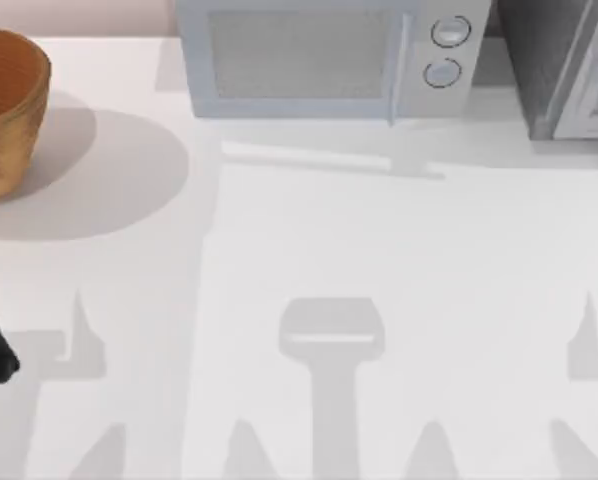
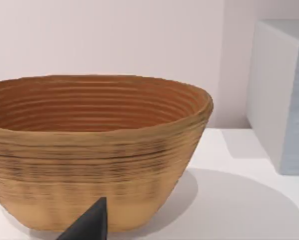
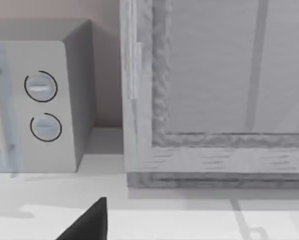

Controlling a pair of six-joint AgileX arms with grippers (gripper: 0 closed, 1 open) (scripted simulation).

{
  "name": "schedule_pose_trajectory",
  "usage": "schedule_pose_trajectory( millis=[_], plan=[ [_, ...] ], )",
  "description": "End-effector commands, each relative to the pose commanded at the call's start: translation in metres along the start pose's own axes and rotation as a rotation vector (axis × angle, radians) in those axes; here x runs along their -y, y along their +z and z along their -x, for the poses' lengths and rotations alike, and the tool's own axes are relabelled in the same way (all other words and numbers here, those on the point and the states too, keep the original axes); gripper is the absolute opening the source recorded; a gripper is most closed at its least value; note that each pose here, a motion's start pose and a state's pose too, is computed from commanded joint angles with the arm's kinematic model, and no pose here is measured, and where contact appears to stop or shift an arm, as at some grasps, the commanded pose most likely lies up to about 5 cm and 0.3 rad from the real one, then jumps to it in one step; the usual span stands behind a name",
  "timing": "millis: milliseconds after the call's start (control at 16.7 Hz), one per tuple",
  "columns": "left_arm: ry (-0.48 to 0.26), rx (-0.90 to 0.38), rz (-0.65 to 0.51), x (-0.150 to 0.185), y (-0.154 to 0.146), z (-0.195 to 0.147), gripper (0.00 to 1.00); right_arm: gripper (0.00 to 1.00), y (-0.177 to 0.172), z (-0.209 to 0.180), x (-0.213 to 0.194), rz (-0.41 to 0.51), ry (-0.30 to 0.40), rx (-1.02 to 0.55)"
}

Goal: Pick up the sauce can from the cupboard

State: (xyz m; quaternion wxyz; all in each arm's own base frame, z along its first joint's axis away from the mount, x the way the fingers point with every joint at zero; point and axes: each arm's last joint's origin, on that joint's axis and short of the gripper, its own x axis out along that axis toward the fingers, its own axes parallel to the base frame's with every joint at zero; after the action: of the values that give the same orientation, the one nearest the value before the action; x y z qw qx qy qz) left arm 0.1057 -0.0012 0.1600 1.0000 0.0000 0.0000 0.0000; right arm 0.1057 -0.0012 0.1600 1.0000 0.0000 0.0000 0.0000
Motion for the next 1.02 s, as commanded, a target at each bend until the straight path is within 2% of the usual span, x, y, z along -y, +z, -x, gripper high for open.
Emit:
schedule_pose_trajectory(
  millis=[240,420,720,1020],
  plan=[
    [0.000,0.000,0.000,0.000,0.000,0.000,1.00,1.00,0.008,0.000,0.000,0.000,-0.005,0.003],
    [0.000,0.000,0.000,0.000,0.000,0.000,1.00,1.00,0.041,0.000,-0.001,0.000,-0.013,0.004],
    [0.000,0.000,0.000,0.000,0.000,0.000,1.00,1.00,0.135,-0.014,-0.006,0.002,-0.009,-0.007],
    [0.000,0.000,0.000,0.000,0.000,0.000,1.00,1.00,0.238,-0.056,-0.018,0.005,0.008,-0.019]
  ],
)
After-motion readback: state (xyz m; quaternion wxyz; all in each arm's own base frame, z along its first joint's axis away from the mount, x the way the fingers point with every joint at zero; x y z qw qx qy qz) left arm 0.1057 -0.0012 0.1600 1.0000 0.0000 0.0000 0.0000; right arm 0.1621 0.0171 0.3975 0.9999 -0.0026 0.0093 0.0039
